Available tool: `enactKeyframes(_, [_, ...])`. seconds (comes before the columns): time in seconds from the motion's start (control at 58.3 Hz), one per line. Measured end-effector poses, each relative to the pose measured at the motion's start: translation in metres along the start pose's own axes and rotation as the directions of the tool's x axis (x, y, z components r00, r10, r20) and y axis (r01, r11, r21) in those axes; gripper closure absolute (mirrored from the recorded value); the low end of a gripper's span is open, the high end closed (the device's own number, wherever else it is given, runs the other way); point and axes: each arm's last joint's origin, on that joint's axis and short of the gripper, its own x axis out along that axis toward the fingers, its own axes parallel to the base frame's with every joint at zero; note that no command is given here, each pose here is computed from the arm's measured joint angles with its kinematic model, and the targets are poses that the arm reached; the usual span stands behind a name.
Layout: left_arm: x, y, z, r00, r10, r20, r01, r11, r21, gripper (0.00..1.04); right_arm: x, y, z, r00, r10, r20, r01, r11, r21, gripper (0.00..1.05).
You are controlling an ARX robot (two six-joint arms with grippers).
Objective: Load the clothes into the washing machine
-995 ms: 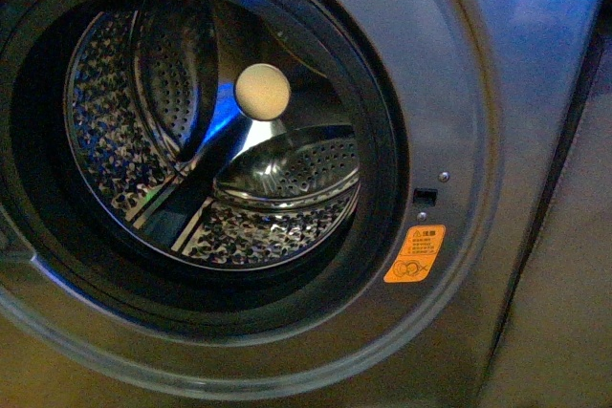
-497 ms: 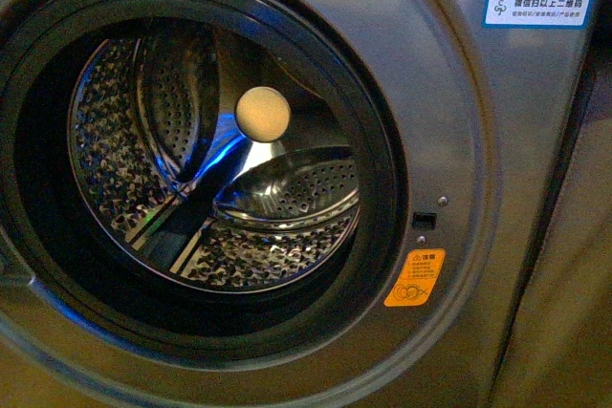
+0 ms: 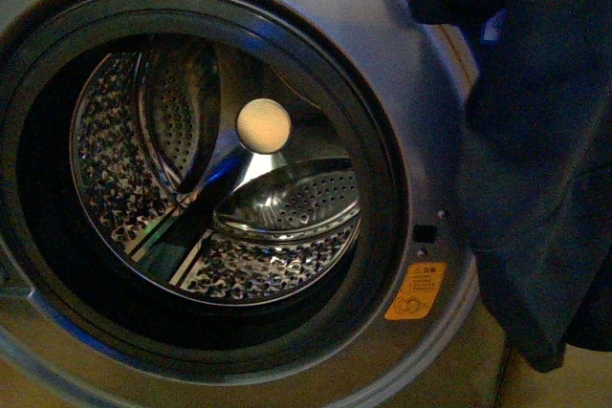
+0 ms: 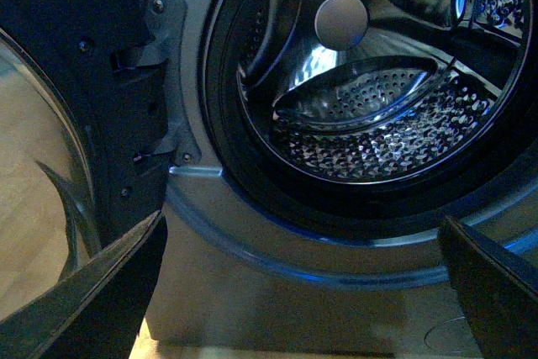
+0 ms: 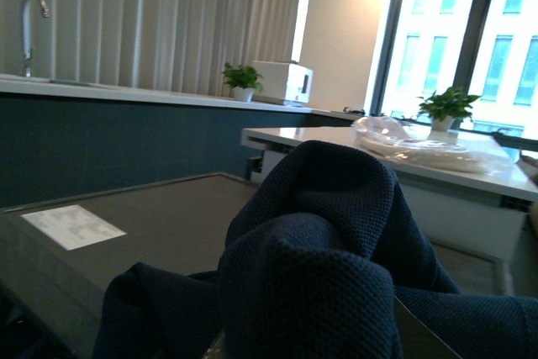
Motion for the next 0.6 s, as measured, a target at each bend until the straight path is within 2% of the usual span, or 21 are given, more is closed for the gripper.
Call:
enactKeyframes(0.206, [0.000,0.000,0.000,1.000,0.000,0.000,0.000,1.000,0.000,0.07,0.016,0.062,-0.013,0.992,0.127,-0.003,-0.126,0.990,0.060,0.94])
enactKeyframes(0.257, [0.000,0.000,0.000,1.000,0.000,0.000,0.000,1.000,0.000,0.07,0.017,0.070,-0.016,0.990,0.141,-0.010,-0.140,0.987,0.074,0.94])
enactKeyframes(0.6, [0.000,0.000,0.000,1.000,0.000,0.000,0.000,1.000,0.000,0.07,0.019,0.091,-0.025,0.986,0.167,-0.026,-0.164,0.982,0.091,0.94])
